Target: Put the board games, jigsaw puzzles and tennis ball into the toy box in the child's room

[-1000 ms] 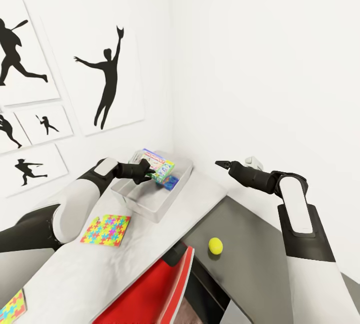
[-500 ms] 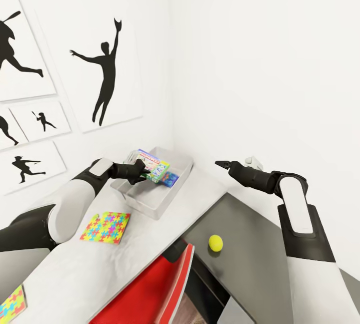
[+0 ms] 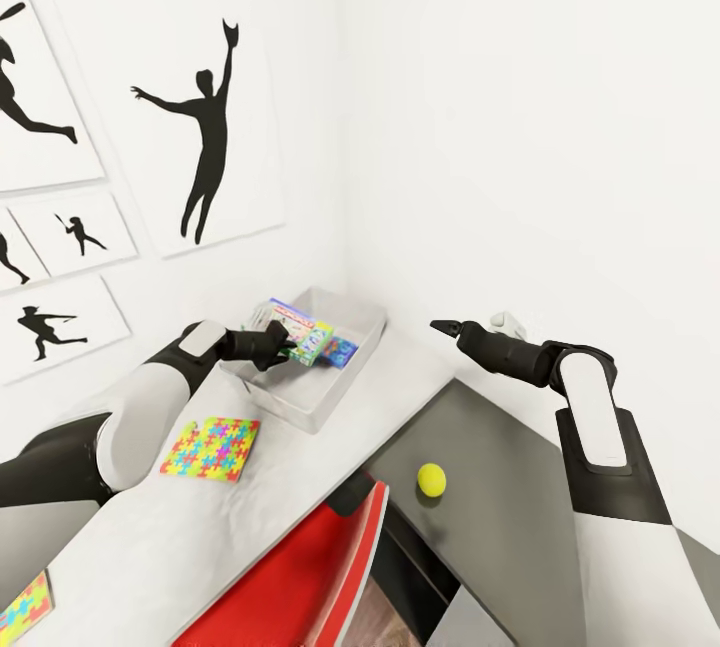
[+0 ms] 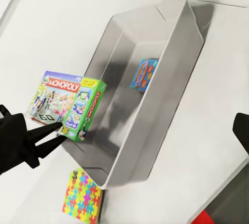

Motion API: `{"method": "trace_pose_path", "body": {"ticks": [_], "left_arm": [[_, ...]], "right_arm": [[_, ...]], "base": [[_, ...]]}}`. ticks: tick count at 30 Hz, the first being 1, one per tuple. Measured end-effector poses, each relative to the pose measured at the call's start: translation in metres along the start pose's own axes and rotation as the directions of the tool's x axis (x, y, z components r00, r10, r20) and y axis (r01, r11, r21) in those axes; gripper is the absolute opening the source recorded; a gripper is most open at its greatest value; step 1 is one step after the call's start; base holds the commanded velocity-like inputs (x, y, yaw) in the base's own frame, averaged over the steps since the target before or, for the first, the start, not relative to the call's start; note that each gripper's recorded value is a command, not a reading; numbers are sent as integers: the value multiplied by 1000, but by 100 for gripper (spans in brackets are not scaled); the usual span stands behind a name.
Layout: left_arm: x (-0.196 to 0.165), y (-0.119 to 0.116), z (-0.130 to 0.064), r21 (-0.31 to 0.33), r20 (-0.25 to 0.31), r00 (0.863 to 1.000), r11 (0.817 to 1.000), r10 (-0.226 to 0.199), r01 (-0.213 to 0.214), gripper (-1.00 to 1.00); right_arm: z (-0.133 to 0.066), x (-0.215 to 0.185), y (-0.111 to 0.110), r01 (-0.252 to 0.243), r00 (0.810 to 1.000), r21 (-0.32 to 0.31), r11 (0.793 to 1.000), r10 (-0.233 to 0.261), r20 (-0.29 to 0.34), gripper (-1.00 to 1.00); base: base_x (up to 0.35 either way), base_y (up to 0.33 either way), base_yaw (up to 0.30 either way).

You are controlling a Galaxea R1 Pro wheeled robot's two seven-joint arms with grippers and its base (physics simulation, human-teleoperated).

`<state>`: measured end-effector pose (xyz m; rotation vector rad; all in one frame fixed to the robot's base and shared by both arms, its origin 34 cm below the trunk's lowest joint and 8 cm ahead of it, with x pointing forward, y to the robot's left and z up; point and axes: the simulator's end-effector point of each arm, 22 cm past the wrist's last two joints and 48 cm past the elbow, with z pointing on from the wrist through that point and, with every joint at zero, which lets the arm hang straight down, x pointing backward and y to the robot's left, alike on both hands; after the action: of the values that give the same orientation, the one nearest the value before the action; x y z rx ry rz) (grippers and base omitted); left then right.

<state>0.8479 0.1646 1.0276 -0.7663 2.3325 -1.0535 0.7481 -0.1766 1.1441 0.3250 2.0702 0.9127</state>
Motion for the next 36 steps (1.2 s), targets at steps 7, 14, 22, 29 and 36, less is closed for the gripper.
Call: {"method": "trace_pose_path", "body": {"ticks": [7,14,22,29,36], "left_arm": [[-2,10,7,-17,18,1000,1000,3,-2,-100],[-1,26,14,-40,34,999,999,2,-1,-100],[-1,39,19,-71,32,999,997,24,-21,-100],[0,47,24,-84,29,999,996,26,-24,-100],[2,52,29,-87,22,1000,996,22,-20,-100]], "right_arm": [[4,4,-5,-5,1000,6,1000,5,-9,100],[8,8,-11,-11,1000,12,1000,11,-18,100],[13,12,-17,-18,999,20,1000,18,-28,100],[17,16,-23,-23,999,26,999,24,-37,100],[21,20,-28,-29,999,32,999,30,-44,100]], "base": [[0,0,0],[0,0,0],[0,0,0],[0,0,0],[0,0,0]]}}
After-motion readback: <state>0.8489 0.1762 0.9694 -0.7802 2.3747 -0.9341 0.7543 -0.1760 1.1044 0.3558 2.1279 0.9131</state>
